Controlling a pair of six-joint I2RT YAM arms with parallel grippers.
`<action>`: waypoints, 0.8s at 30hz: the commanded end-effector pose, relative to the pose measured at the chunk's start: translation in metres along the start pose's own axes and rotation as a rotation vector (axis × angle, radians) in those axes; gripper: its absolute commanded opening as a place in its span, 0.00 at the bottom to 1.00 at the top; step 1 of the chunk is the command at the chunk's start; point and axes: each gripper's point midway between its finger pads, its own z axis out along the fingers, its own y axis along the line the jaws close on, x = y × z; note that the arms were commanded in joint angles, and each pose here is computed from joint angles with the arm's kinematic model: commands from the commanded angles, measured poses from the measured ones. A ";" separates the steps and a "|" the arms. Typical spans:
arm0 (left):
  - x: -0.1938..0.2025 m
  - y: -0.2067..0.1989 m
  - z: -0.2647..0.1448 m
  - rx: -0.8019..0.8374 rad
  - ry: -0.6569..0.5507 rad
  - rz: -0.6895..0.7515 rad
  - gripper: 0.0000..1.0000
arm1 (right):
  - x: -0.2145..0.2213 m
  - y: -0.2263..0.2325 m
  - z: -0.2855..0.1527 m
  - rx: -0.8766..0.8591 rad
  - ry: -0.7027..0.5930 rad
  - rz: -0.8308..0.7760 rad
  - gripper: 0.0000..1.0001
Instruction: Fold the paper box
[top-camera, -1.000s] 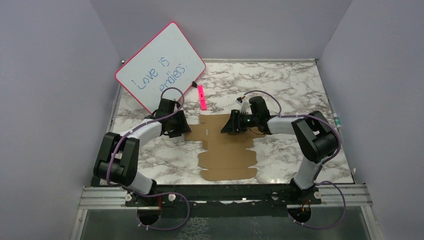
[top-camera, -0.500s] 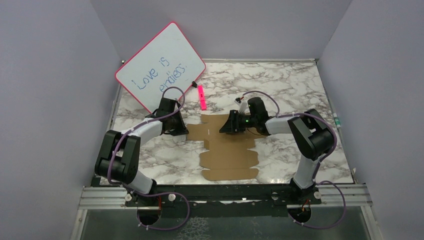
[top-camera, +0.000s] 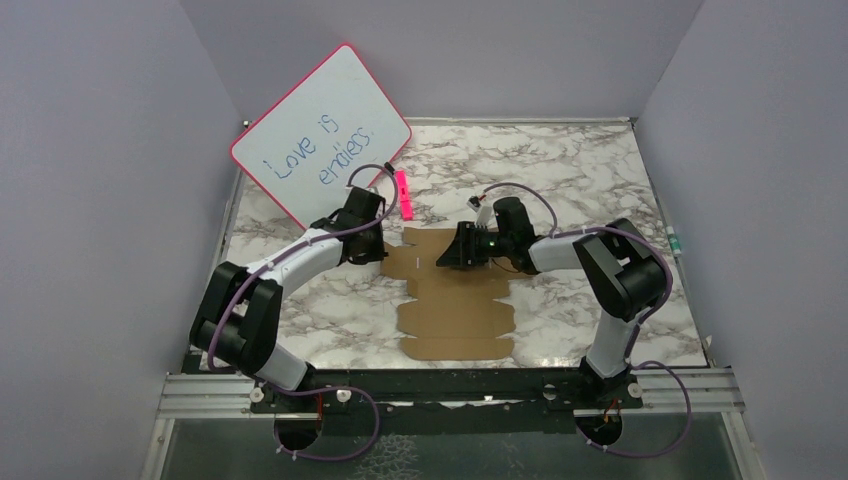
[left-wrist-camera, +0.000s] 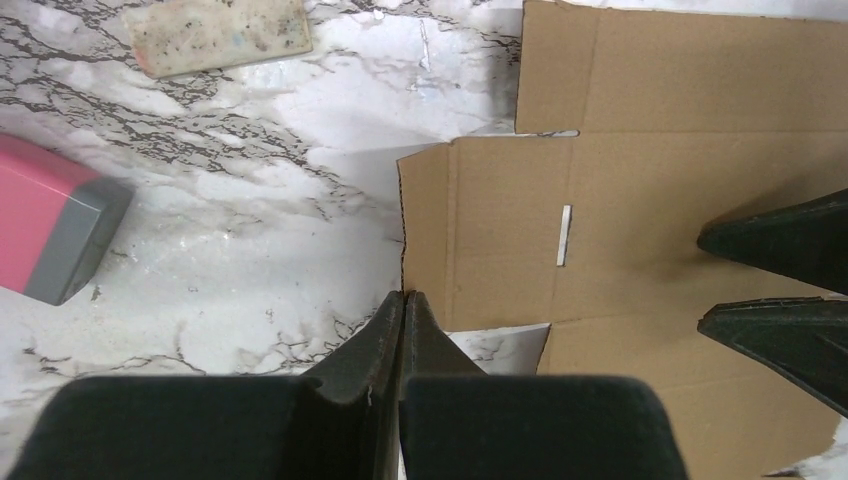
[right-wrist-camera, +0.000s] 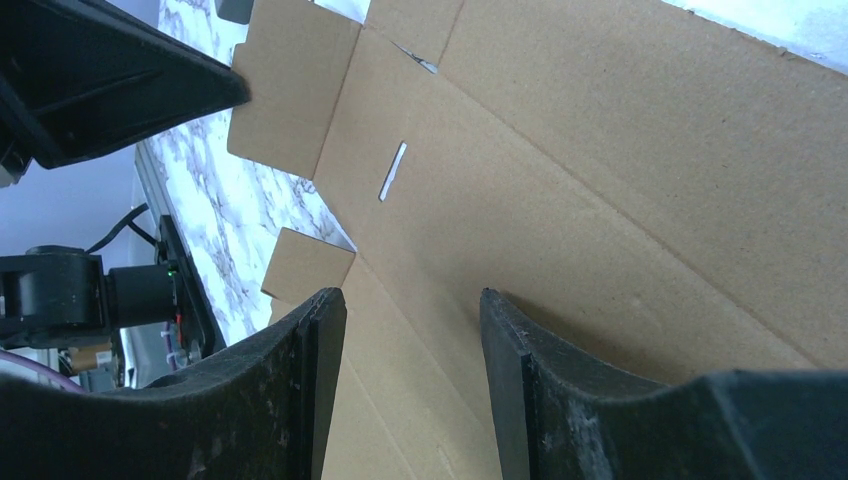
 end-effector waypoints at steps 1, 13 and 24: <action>-0.004 0.005 -0.003 -0.126 -0.023 0.079 0.00 | 0.017 -0.017 0.005 0.068 0.014 0.023 0.57; -0.007 -0.034 -0.011 -0.157 -0.051 0.193 0.00 | 0.022 -0.025 0.008 0.100 -0.010 0.054 0.58; -0.007 -0.057 -0.015 -0.168 -0.054 0.257 0.00 | 0.023 -0.025 0.010 0.103 -0.020 0.063 0.58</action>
